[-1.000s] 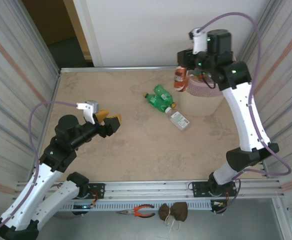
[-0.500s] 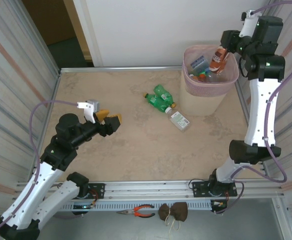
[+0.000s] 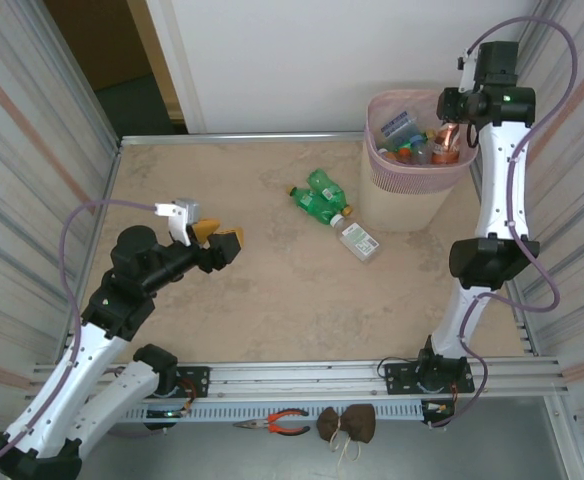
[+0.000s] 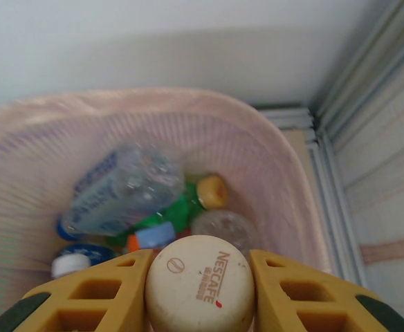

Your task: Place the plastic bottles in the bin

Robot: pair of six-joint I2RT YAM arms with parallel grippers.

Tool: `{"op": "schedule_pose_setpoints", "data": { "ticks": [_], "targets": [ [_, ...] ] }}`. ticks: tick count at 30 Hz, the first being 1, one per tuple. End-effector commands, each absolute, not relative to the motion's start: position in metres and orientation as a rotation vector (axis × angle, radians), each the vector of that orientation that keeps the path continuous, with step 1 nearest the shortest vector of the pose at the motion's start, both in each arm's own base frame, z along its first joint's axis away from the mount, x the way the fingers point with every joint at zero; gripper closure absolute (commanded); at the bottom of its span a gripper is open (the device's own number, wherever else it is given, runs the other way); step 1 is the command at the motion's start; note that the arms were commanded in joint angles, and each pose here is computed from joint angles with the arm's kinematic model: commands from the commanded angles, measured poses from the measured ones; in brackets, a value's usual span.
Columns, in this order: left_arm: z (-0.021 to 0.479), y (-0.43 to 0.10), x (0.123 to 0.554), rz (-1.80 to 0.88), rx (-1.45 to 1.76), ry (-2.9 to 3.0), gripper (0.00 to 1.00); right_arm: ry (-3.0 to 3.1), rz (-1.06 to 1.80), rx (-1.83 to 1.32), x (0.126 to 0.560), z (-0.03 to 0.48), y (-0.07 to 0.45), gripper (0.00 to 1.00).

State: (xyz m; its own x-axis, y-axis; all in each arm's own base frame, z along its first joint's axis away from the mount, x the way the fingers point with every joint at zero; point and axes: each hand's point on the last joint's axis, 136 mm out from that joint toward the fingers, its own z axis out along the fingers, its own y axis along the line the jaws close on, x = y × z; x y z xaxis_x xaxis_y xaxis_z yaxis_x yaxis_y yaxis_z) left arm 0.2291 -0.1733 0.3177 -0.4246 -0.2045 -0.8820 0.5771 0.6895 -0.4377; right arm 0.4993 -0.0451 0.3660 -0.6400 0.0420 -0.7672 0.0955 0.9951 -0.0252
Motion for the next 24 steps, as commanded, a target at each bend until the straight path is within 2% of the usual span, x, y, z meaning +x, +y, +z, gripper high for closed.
{"op": "schedule_pose_setpoints", "data": {
  "ticks": [1, 17, 21, 24],
  "targets": [
    [0.325, -0.175, 0.229, -0.928, 0.298, 1.774, 0.19, 2.341, -0.226, 0.103, 0.491, 0.347, -0.062, 0.66],
    [0.323, -0.173, 0.229, -0.932, 0.284, 1.769, 0.19, 2.53, -0.165, 0.096, 0.507, 0.242, -0.055, 0.65],
    [0.322, -0.171, 0.228, -0.931, 0.272, 1.767, 0.19, 2.539, -0.178, 0.101, 0.509, 0.233, -0.057, 0.6],
    [0.322, -0.171, 0.228, -0.934, 0.272, 1.769, 0.19, 2.519, -0.187, 0.103, 0.511, 0.24, -0.056, 0.52]
  ]
}}
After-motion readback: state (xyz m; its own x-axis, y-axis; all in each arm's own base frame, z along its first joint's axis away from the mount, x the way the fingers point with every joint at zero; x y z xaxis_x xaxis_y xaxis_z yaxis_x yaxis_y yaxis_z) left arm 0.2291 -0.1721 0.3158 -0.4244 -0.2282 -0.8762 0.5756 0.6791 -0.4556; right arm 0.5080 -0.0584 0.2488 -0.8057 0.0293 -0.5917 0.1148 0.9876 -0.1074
